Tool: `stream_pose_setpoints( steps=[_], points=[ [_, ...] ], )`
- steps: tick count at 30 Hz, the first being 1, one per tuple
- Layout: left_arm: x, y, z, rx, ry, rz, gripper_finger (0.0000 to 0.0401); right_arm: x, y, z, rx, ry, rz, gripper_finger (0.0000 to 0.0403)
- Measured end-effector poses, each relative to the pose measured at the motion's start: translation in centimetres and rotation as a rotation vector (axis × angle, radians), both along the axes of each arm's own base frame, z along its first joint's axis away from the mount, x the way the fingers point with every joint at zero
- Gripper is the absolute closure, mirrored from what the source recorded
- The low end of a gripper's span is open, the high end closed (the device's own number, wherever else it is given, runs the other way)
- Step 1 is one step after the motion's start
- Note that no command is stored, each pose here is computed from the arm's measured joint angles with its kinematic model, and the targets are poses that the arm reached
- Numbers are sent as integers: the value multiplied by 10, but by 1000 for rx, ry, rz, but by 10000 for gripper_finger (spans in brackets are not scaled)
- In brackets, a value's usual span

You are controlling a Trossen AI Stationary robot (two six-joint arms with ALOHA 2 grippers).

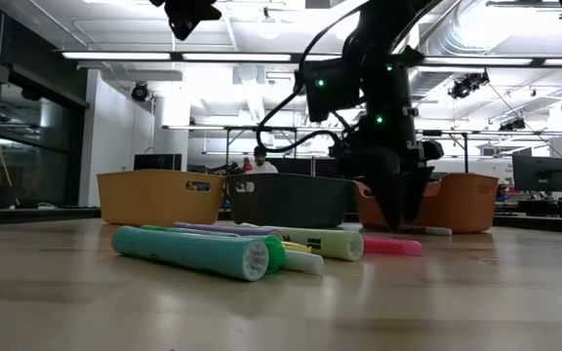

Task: Pick & Place Markers
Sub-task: Put the brown marker pen into the orange bin

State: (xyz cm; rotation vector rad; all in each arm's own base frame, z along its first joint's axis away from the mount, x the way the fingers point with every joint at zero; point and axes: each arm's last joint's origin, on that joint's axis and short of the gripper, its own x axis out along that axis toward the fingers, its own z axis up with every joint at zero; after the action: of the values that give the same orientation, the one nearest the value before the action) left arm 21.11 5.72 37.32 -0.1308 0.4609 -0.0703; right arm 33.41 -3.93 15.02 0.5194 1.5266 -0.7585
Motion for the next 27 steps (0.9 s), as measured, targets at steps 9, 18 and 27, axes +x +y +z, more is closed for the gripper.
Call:
stream_pose_setpoints(
  steps=[9, 18, 27],
  points=[
    [0, 0, 0, -4, 1, 8, 275, -2, -16, 0, 10, 7, 6, 182],
    [0, 0, 0, -5, 2, 8, 275, -4, -27, 0, 58, -6, 7, 182],
    [0, 0, 0, -5, 2, 8, 275, -5, -39, 0, 91, -29, 4, 182]
  ],
)
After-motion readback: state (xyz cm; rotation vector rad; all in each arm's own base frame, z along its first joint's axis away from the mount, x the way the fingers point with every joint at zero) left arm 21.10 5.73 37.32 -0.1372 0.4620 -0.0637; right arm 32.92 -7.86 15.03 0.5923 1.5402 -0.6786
